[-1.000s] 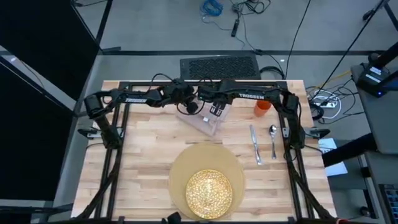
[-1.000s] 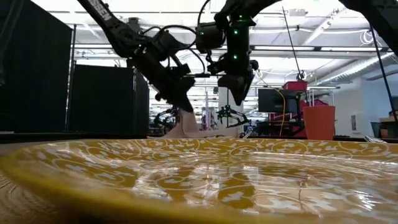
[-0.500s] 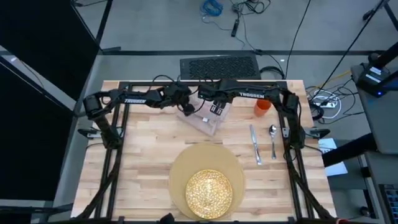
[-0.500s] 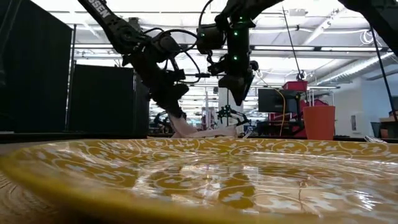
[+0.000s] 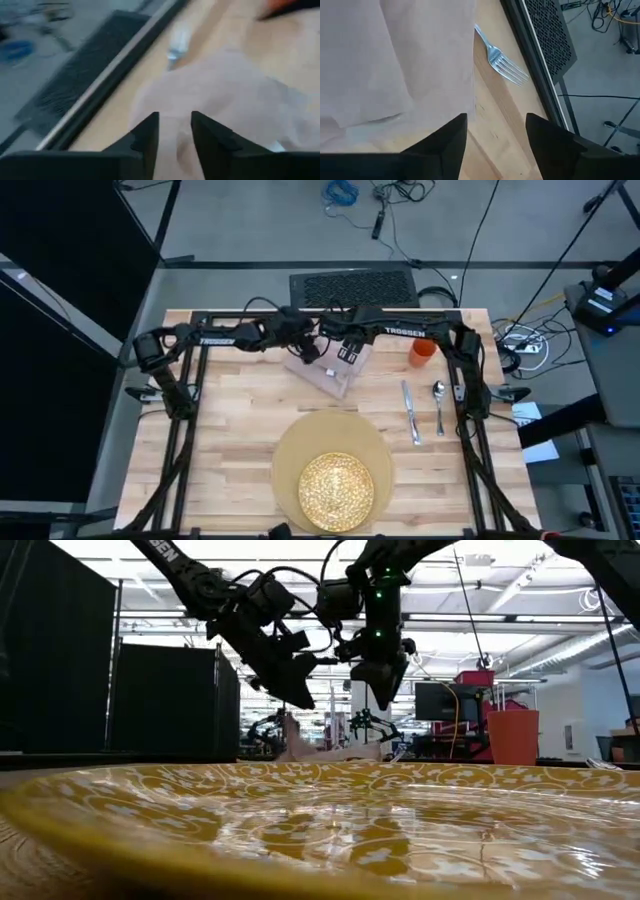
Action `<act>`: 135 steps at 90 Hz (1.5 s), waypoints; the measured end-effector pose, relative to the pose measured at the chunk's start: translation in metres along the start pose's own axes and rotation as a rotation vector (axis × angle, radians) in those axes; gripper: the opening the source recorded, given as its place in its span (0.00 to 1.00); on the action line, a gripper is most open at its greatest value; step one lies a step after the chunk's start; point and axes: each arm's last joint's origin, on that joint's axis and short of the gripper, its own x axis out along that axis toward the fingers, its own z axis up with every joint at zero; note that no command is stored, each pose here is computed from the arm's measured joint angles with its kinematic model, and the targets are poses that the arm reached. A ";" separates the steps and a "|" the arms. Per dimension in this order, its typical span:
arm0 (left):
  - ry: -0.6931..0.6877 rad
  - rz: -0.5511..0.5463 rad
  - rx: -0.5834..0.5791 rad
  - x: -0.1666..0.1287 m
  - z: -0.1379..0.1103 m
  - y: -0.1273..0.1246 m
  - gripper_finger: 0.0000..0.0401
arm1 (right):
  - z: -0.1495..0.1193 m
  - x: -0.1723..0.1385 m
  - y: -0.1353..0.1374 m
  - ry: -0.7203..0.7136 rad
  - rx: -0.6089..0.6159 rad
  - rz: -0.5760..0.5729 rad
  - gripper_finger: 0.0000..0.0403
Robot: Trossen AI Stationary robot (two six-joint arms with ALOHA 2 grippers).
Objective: Set table place
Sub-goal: Fold the brown table napkin
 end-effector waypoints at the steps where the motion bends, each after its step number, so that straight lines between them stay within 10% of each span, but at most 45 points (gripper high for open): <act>1: 0.001 0.011 -0.005 0.000 0.000 -0.001 0.30 | 0.000 0.000 0.000 0.000 0.000 0.000 0.47; 41: 0.143 0.105 0.105 -0.055 0.002 -0.014 0.32 | -0.006 -0.005 0.007 0.034 -0.202 -0.002 0.47; 59: 0.265 -0.052 0.137 -0.079 -0.035 -0.022 0.32 | -0.009 -0.013 0.023 0.021 -0.337 0.086 0.47; 85: 0.324 -0.196 0.287 -0.068 -0.062 -0.040 0.32 | -0.002 -0.025 0.050 -0.143 -0.523 0.450 0.45; 135: 0.169 -0.122 0.301 -0.026 -0.059 -0.043 0.32 | -0.004 -0.021 0.044 -0.103 -0.501 0.457 0.33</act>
